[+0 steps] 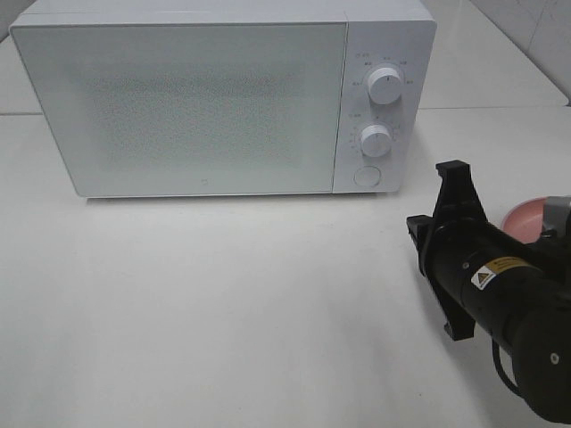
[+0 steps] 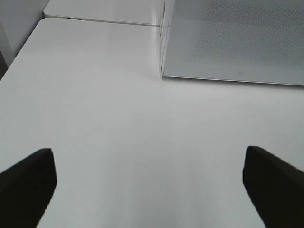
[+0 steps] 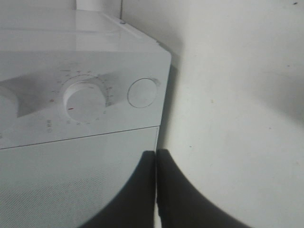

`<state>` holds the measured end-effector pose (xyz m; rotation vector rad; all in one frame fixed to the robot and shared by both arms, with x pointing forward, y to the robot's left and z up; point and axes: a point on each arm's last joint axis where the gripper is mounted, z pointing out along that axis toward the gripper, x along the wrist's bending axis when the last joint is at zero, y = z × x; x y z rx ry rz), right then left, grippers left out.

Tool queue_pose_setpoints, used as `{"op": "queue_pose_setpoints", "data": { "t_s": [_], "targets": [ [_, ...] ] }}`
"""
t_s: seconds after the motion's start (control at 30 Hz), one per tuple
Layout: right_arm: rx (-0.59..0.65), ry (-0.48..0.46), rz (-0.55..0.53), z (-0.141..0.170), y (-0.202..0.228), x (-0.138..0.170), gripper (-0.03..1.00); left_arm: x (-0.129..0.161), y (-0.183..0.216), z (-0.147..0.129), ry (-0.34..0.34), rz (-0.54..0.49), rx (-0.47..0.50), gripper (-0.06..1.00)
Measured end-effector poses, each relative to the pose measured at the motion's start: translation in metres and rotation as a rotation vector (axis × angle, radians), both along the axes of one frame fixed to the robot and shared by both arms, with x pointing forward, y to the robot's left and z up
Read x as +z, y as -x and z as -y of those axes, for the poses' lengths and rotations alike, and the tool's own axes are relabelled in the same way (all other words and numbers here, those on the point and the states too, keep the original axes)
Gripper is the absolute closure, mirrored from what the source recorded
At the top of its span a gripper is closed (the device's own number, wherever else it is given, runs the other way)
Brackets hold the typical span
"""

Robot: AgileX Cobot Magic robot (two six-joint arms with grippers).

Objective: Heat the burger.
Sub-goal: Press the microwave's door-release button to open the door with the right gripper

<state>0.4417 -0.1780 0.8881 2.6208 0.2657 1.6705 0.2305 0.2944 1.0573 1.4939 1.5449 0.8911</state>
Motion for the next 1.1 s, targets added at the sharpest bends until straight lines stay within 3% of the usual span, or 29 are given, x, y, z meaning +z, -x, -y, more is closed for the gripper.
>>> {"op": "queue_pose_setpoints", "data": {
  "t_s": [0.77,1.1],
  "targets": [
    [-0.014,-0.067,-0.046,-0.040,-0.038,-0.035,0.94,0.000,0.000,0.000,0.000,0.000,0.000,-0.04],
    [-0.078,-0.095,-0.034,-0.035,-0.061,-0.037,0.94,0.000,0.000,0.000,0.000,0.000,0.000,-0.04]
  ]
}}
